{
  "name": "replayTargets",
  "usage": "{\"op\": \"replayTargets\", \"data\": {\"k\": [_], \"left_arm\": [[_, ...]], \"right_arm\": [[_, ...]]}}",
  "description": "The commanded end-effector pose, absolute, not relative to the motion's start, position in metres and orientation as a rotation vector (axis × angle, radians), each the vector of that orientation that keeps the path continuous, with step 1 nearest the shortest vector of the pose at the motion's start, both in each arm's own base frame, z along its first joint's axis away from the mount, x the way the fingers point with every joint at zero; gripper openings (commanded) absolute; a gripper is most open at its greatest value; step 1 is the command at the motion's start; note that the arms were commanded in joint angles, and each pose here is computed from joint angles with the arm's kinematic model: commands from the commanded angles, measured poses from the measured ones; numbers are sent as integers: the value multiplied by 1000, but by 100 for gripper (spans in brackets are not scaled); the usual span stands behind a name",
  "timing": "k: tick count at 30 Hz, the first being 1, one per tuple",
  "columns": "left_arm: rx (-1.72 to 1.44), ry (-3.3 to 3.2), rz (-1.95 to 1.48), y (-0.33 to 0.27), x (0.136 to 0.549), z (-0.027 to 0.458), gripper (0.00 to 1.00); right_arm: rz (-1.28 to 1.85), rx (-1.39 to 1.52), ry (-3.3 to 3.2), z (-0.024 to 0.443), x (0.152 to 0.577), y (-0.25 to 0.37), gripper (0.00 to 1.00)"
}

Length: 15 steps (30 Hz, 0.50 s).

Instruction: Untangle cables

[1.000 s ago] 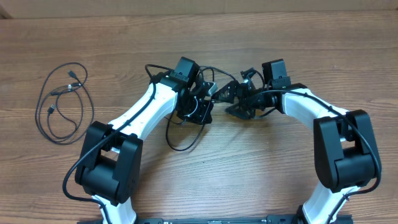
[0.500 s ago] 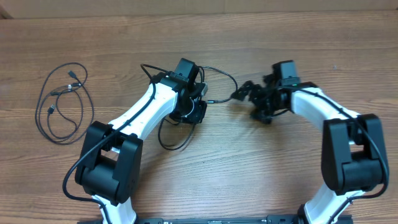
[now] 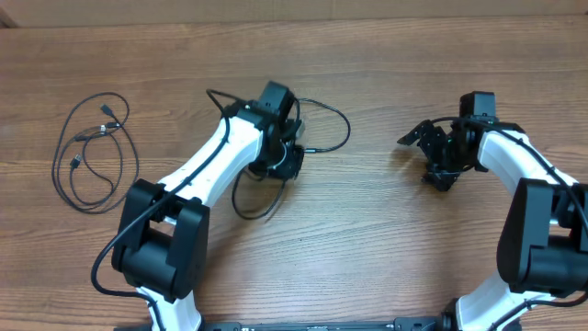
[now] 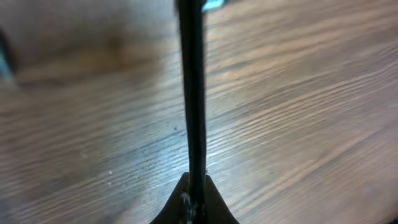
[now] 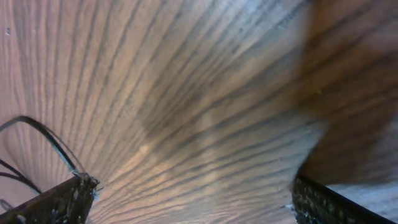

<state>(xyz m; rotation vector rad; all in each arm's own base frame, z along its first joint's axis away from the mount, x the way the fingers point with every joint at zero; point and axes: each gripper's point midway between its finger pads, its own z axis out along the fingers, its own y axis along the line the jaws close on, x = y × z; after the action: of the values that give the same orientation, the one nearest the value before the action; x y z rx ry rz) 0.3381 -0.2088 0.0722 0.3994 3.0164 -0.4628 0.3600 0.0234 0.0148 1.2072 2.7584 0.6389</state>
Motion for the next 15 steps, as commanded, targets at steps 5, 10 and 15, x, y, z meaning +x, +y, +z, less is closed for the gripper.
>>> {"op": "replayTargets", "data": {"k": [5, 10, 15], "left_arm": [[372, 2781, -441, -228, 395, 160, 4], [327, 2666, -476, -242, 419, 176, 9], [353, 2667, -444, -255, 428, 155, 11]], "right_arm": [[562, 1317, 2890, -21, 318, 26, 100], [561, 1316, 2889, -21, 318, 26, 100], [562, 1315, 2887, -21, 319, 25, 100]]}}
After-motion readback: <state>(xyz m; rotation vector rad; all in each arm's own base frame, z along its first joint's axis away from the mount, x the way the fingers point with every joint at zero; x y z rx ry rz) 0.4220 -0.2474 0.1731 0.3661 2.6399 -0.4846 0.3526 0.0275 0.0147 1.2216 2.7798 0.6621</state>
